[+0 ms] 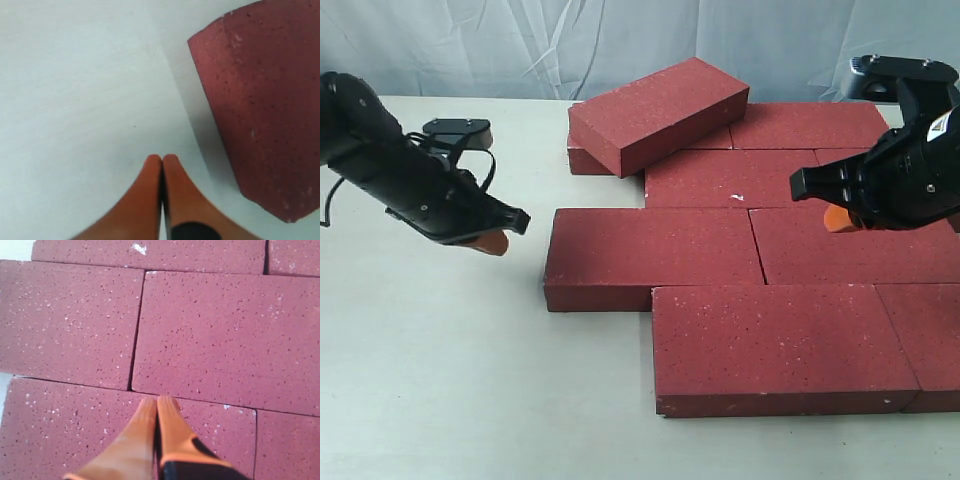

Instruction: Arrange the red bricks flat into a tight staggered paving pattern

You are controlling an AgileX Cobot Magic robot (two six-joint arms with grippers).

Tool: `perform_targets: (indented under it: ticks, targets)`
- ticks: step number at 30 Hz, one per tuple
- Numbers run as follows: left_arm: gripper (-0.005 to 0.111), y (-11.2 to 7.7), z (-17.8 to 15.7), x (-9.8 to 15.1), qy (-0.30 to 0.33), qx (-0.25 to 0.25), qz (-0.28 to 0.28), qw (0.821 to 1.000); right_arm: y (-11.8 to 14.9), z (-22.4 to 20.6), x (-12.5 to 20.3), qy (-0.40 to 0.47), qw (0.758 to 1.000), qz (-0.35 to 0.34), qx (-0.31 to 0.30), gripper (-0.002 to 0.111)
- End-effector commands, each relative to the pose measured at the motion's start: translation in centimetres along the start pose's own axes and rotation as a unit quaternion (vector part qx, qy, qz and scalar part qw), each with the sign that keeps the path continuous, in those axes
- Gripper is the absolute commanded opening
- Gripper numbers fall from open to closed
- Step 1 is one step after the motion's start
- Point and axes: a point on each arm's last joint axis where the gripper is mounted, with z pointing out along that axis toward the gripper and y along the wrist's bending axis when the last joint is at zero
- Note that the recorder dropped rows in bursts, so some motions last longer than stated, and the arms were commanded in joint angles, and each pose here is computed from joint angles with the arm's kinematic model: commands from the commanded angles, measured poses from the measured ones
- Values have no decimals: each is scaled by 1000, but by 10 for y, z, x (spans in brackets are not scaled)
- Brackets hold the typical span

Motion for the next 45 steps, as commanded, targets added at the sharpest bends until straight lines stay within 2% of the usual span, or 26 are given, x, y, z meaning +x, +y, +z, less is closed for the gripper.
perform_targets:
  ticks: [1, 7, 12, 18, 32, 40, 45]
  targets:
    - [0, 0, -26, -2, -16, 1, -23, 1000, -1, -1, -1, -10, 1000, -3, 2, -1]
    - [0, -5, -60, -3, -47, -37, -14, 998, -1, -1, -1, -10, 1000, -1, 0, -1]
    - [0, -8, -96, -4, -100, -81, -4, 992, -1, -1, -1, -10, 1000, -1, 0, -1]
    - [0, -17, -125, -2, -143, -85, 13, 986, -4, -1, 0, -5, 1000, -17, 13, -1]
    - [0, -18, -128, -2, -150, -82, 11, 985, -6, 1, -2, -8, 999, -41, 24, -1]
    - [0, -17, -132, -12, -207, -92, 14, 974, -6, 17, -4, 32, 999, -34, 24, -1]
    - [0, -16, -135, -17, -235, -98, 15, 967, -5, 23, -17, 34, 998, -37, 26, -1]
